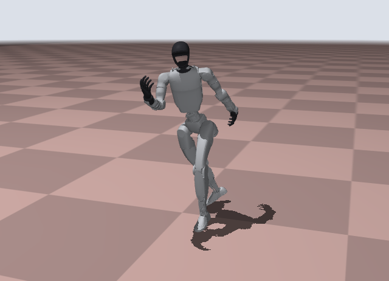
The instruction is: Kungfu
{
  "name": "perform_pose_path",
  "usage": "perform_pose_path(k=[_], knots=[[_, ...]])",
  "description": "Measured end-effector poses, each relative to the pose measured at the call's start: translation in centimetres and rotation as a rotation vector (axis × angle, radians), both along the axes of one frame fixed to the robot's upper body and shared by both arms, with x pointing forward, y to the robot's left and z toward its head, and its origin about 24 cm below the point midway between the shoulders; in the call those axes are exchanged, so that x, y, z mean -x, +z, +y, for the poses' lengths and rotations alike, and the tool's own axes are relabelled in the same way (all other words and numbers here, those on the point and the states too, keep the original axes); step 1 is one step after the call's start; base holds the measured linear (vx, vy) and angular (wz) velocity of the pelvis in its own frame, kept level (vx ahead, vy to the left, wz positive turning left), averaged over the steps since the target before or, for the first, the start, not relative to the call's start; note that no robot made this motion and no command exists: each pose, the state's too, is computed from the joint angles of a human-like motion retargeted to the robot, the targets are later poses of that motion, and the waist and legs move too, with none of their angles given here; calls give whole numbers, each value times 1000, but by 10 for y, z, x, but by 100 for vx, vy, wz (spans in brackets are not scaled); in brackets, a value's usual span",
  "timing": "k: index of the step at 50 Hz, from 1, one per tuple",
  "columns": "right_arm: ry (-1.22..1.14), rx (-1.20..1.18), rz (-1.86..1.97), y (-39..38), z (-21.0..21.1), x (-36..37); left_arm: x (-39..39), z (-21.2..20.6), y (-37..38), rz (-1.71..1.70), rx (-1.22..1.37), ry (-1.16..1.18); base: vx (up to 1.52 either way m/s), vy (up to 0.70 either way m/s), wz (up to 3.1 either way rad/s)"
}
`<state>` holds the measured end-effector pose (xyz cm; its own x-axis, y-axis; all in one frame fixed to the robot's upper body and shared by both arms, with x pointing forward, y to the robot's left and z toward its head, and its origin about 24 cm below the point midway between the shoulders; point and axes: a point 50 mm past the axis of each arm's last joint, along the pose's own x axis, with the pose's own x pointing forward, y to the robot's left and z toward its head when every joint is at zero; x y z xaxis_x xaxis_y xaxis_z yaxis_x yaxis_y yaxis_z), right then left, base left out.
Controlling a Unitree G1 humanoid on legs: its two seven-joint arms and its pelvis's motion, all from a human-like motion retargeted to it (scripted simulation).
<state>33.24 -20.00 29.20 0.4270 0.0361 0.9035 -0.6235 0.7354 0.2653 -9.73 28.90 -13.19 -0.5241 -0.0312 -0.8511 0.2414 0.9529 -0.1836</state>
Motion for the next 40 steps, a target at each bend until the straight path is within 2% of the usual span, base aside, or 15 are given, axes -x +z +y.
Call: perform_pose_path(k=[2, 5, 10, 13, 15, 18, 24, 32, 40], knots=[[91, -7, -303, 70, 6, 32, 24, -19, 1, 56, 46, 73, -6, -23, 82], [167, 39, -588, 125, 13, 73, 63, -59, 5, 150, 130, 168, 8, -9, 37], [141, 36, -679, 149, 16, 91, 101, -135, 17, 314, 415, 234, 19, 1, 10], [157, -30, -678, 149, 20, 92, 97, -157, 20, 390, 694, 120, 18, 0, 28], [171, -61, -664, 148, 23, 91, 92, -155, 19, 414, 816, -18, 22, -7, 1], [184, -68, -660, 148, 23, 91, 82, -130, 11, 378, 728, -148, 23, -17, -36], [199, -65, -658, 145, 18, 91, 72, -96, 8, 345, 563, -94, 28, -15, -72], [261, -65, -649, 135, 29, 89, 56, -84, 4, 350, 573, -218, 54, 24, 2], [296, -57, -575, 118, 35, 76, 1, -56, -11, 211, 488, -329, 31, -17, 21]])
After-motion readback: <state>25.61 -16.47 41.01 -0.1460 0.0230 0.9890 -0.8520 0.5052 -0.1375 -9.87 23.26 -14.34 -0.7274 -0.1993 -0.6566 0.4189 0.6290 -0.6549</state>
